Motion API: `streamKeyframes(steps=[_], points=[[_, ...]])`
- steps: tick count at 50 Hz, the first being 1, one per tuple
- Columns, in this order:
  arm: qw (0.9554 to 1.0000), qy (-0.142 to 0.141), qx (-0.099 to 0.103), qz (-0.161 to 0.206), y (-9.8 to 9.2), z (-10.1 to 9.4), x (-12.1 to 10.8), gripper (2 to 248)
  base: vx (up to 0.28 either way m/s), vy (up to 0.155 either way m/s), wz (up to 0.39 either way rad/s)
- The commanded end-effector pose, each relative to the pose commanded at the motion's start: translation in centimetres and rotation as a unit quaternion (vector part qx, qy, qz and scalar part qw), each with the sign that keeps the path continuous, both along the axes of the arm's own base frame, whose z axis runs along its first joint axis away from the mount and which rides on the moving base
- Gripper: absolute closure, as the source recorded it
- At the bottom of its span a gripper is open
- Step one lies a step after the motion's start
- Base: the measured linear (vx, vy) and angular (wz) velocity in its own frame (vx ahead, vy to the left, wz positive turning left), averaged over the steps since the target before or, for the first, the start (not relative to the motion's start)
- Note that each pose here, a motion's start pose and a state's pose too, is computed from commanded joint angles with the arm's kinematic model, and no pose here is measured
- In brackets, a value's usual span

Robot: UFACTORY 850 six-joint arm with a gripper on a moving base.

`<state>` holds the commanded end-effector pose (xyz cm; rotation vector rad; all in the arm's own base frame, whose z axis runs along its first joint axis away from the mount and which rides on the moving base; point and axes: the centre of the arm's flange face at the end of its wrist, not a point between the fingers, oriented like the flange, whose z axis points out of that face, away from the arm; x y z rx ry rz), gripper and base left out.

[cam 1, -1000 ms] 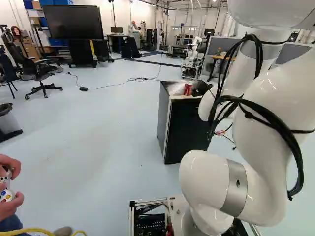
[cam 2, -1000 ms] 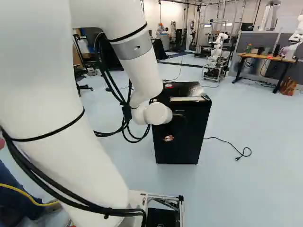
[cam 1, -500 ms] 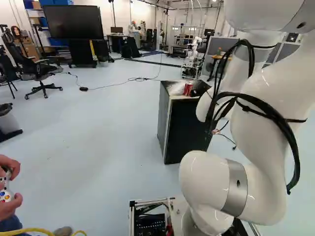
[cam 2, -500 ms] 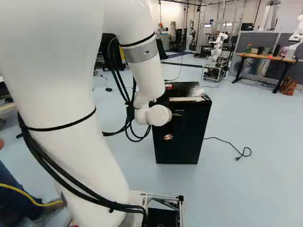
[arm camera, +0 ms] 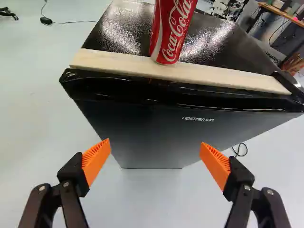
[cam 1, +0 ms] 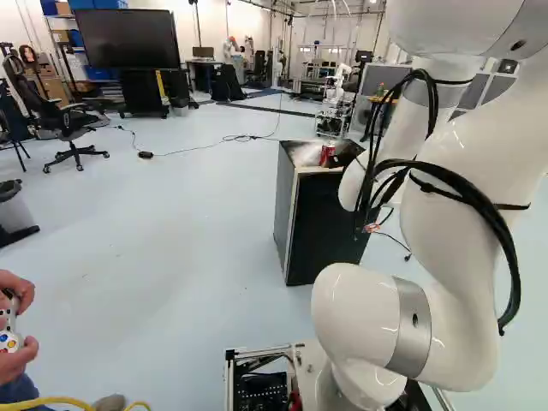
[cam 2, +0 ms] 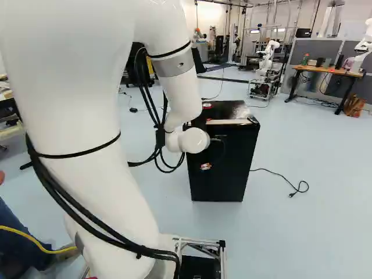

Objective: Grab a drink from the fridge

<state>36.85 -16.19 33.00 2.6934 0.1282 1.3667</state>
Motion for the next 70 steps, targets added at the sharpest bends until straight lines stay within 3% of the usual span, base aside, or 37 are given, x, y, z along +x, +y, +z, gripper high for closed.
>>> streamKeyframes(steps=[70], points=[[0.9997,-0.01,-0.005,0.023,-0.4,-0.2,5.2,3,0.0,0.0,0.0]])
